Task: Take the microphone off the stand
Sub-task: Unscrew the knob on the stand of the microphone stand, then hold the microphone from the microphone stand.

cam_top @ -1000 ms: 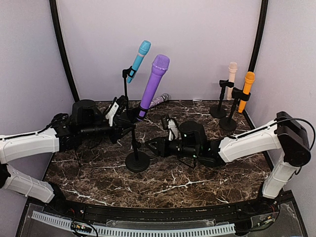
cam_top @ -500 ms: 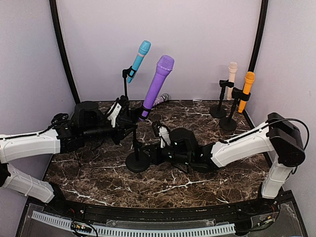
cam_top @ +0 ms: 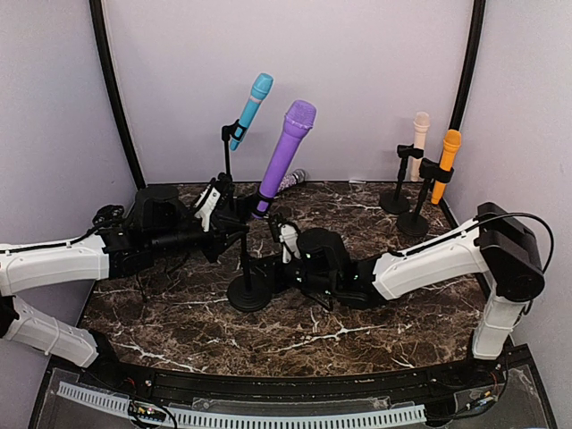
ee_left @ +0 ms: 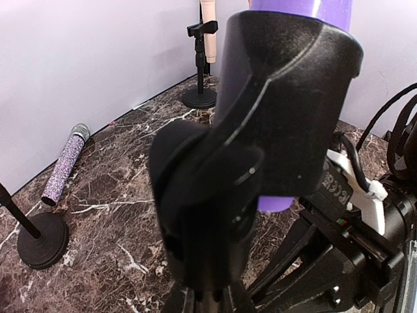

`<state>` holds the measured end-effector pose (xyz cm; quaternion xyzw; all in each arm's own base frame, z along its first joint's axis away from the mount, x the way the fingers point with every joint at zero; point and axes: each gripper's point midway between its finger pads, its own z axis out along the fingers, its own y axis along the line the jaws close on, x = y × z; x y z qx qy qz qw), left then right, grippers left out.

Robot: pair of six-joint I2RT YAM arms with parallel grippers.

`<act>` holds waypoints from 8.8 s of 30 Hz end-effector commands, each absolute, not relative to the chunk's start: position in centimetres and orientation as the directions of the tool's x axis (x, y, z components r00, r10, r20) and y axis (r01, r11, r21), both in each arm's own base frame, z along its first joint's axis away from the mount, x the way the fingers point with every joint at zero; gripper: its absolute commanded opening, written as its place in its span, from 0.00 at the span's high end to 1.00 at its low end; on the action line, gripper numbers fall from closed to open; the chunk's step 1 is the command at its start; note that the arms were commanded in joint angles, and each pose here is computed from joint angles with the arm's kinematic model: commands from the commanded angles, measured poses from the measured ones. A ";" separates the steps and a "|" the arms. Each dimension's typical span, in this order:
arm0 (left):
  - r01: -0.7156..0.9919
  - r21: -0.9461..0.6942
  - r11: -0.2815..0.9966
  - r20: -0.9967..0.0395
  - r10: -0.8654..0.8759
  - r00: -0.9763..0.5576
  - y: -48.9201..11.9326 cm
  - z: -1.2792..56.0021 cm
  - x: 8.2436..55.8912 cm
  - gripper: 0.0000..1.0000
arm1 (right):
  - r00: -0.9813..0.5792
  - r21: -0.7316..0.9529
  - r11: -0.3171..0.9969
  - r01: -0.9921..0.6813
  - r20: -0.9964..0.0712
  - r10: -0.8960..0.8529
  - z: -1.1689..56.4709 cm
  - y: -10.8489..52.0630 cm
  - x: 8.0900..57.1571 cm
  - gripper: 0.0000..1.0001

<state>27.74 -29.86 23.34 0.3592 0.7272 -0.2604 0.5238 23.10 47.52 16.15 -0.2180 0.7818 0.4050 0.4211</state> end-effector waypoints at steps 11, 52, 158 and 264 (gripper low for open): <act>0.780 0.021 0.625 -0.917 0.323 -0.234 -28.6 20.5 26.9 1.00 | -0.453 0.288 0.679 -0.675 -0.888 -0.074 15.4 47.8 23.2 1.00; 0.757 0.027 0.653 -0.899 0.347 -0.267 -28.4 19.3 27.4 1.00 | -0.041 -0.329 0.703 -0.630 -0.891 -0.453 18.6 45.8 20.1 0.39; 0.627 0.172 0.760 -0.974 0.226 -0.007 -23.9 27.9 26.5 0.38 | -0.852 0.933 0.324 -0.155 -0.292 0.435 16.4 48.3 24.7 0.67; 0.878 0.157 0.452 -0.941 0.339 -0.006 -29.6 23.7 23.2 0.31 | -0.203 0.322 0.734 -0.599 -0.947 0.250 36.4 39.9 27.0 0.48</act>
